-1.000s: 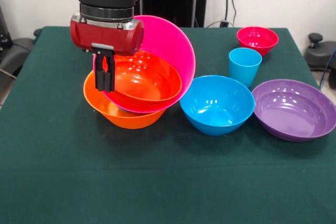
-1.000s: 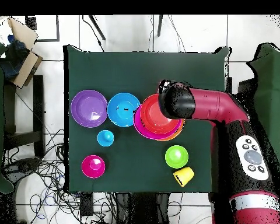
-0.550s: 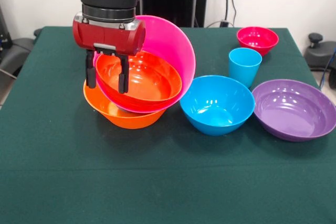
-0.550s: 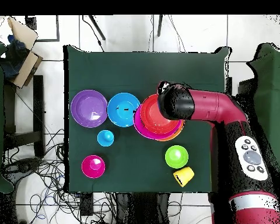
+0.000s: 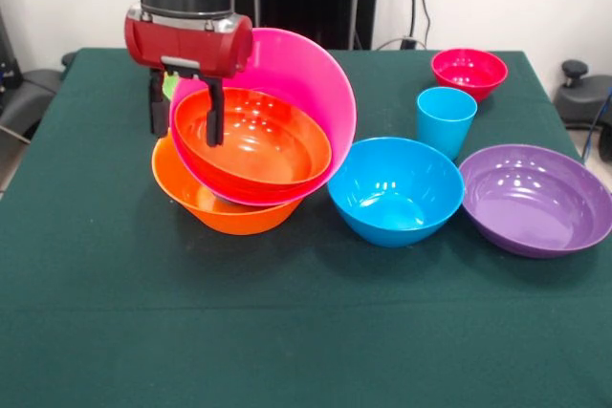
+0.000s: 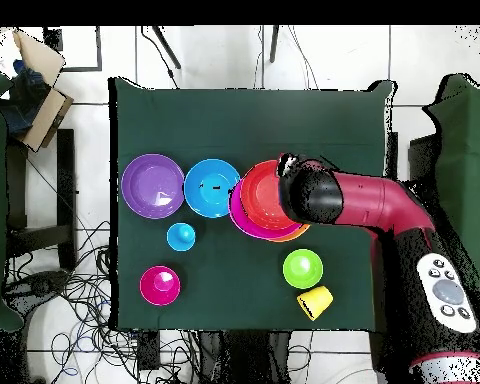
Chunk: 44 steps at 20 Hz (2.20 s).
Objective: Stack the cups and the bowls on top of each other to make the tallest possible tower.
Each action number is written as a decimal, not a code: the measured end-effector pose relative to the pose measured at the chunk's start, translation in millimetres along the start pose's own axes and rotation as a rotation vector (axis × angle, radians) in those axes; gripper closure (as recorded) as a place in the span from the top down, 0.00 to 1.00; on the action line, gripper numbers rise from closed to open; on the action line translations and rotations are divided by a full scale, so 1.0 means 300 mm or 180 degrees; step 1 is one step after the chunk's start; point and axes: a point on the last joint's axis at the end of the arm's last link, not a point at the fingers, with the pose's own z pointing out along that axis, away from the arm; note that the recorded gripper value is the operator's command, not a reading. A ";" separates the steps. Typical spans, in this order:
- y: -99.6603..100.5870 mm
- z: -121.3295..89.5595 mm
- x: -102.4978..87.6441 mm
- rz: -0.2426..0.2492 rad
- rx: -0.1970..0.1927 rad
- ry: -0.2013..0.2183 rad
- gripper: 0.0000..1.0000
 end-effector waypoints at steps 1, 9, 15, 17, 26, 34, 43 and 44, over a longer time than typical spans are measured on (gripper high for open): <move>-0.009 -0.003 0.006 0.0011 -0.0004 -0.0009 1.00; -0.087 0.018 0.097 -0.0081 -0.0011 -0.0209 1.00; -0.070 0.115 0.172 -0.0315 -0.0044 -0.0328 1.00; -0.061 0.142 0.200 -0.0362 -0.0055 -0.0311 1.00; -0.043 0.209 0.267 -0.0434 -0.0075 -0.0234 0.00; -0.050 0.189 0.245 -0.0435 -0.0058 -0.0281 0.00; -0.056 0.156 0.217 -0.0443 -0.0034 -0.0345 0.00; -0.056 0.146 0.212 -0.0448 -0.0030 -0.0360 0.00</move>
